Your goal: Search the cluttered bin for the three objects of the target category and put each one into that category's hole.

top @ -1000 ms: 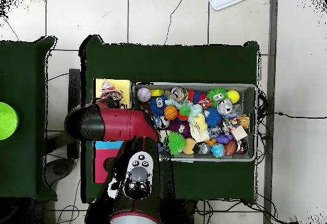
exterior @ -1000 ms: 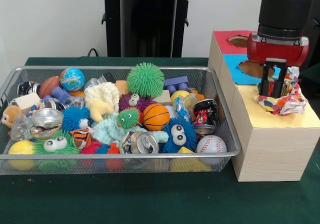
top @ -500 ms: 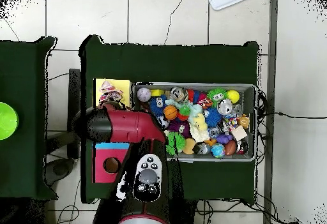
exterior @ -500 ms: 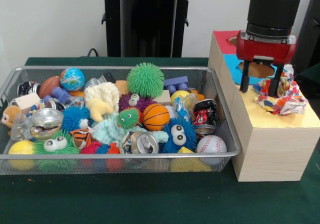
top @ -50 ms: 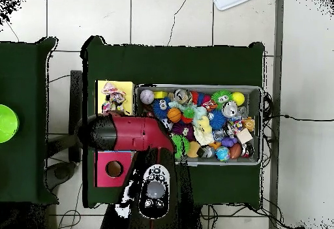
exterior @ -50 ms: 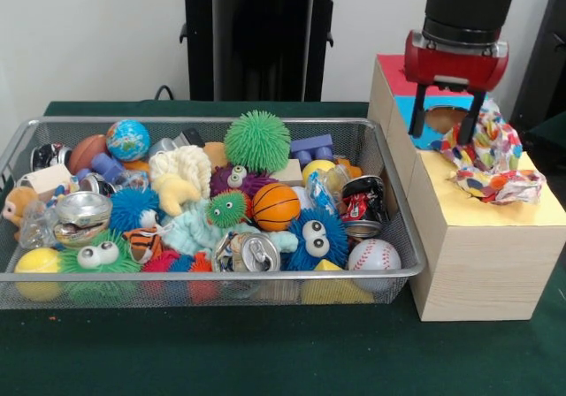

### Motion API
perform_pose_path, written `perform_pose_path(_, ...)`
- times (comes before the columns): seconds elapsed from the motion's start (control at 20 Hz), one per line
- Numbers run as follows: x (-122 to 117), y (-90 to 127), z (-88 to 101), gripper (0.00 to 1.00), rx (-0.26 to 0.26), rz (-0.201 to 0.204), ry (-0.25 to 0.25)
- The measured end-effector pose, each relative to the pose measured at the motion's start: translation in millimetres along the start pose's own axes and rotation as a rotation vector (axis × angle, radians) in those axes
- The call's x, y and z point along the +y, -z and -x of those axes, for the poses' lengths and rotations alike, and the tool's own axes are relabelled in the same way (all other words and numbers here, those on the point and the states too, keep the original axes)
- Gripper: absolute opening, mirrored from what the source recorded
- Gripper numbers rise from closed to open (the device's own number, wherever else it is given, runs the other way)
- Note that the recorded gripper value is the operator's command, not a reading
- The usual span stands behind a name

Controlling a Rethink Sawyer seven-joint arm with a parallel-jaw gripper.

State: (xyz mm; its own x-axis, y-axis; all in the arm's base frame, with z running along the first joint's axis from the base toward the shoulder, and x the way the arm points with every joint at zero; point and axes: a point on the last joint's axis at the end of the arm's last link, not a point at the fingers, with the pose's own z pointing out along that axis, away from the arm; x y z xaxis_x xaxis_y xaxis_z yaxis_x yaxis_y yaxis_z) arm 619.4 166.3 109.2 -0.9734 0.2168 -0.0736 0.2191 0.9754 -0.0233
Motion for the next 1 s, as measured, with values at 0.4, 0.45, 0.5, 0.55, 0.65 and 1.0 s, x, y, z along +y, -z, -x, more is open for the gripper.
perform_pose_path(0.4,-30,33,4.1,1.0,0.063,-0.024,-0.016)
perform_pose_path(0.45,-34,37,4.9,1.0,0.069,-0.027,-0.02)
perform_pose_path(0.5,-39,41,5.6,1.0,0.075,-0.03,-0.023)
perform_pose_path(0.55,-47,47,7.1,1.0,0.082,-0.038,-0.025)
perform_pose_path(0.65,-54,51,8.2,1.0,0.084,-0.045,-0.026)
perform_pose_path(1.0,-83,63,13.9,1.0,0.072,-0.072,-0.034)
